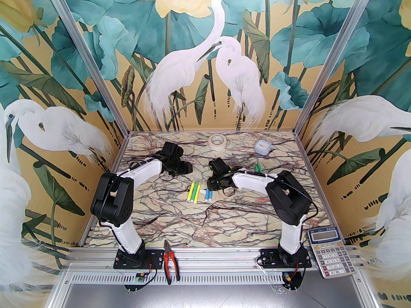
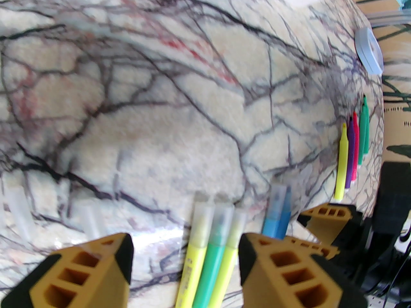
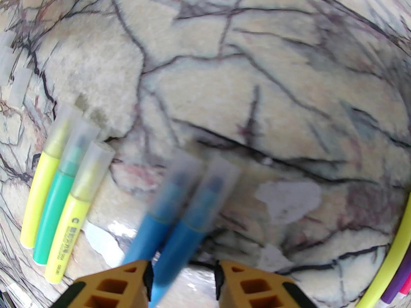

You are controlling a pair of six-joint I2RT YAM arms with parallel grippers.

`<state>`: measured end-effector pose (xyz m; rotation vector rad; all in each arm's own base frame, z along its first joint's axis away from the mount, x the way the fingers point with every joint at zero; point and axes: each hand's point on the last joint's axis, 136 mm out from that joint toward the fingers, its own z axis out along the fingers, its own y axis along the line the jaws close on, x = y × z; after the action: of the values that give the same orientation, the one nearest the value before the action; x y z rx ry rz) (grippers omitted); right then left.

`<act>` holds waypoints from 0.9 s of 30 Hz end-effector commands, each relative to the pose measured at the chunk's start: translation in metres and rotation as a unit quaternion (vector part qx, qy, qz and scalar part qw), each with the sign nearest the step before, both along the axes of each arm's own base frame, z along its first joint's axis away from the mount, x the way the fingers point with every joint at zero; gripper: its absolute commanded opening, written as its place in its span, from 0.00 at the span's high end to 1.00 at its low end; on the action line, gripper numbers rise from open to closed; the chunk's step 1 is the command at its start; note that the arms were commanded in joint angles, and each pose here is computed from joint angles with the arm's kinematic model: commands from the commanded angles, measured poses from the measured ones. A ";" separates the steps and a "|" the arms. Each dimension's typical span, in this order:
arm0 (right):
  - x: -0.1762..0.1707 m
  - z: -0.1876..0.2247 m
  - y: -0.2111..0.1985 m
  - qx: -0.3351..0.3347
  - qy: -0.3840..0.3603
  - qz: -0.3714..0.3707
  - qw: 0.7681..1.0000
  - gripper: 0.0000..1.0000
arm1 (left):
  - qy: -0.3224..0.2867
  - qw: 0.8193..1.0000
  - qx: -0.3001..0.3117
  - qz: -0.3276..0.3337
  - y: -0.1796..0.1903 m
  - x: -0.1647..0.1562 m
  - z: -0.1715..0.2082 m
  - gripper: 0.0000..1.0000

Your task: Open the pen caps

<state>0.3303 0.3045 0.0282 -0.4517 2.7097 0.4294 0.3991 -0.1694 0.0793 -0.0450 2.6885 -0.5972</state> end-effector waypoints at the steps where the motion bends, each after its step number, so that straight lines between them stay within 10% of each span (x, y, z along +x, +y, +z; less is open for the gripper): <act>1: -0.001 -0.004 0.003 -0.018 0.006 0.003 1.000 0.61 | -0.026 1.000 0.001 0.015 0.007 0.006 0.014 0.41; 27: -0.006 -0.013 -0.039 -0.169 0.021 0.046 0.984 0.71 | -0.032 0.999 0.004 0.011 0.011 0.008 0.008 0.41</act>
<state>0.3257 0.2710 0.0171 -0.6187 2.7984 0.0603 0.4058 -0.1641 0.0814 -0.0550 2.6520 -0.5842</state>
